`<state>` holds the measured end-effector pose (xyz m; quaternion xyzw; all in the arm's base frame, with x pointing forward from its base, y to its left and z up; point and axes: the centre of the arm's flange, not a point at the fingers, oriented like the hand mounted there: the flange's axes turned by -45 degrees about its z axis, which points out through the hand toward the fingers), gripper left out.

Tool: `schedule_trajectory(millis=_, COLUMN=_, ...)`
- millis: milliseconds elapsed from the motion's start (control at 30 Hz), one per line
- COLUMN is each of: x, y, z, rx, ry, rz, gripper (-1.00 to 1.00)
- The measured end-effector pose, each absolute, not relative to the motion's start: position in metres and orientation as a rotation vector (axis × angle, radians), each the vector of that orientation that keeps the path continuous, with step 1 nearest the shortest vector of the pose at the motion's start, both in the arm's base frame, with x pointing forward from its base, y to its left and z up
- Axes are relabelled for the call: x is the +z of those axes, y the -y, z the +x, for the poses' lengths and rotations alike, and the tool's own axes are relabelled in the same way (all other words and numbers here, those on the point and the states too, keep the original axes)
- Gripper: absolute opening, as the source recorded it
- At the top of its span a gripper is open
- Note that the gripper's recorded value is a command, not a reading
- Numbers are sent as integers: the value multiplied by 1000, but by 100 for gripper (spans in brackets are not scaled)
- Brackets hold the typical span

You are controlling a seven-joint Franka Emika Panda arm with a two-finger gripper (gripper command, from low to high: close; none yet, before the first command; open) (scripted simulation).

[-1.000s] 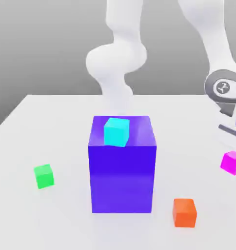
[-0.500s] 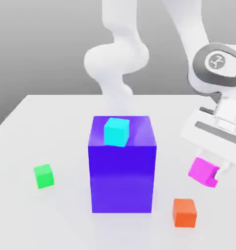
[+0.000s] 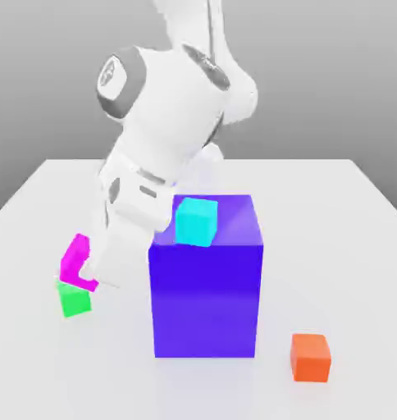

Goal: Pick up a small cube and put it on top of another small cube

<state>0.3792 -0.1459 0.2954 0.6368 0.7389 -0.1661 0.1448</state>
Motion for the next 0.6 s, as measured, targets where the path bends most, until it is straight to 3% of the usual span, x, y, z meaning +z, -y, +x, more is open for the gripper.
schedule_trajectory(millis=267, x=250, y=232, z=262, rx=-68, ry=-2165, rz=2249, gripper=-100)
schedule_trajectory(millis=600, x=238, y=234, z=263, rx=69, ry=-2189, rz=2272, gripper=-100)
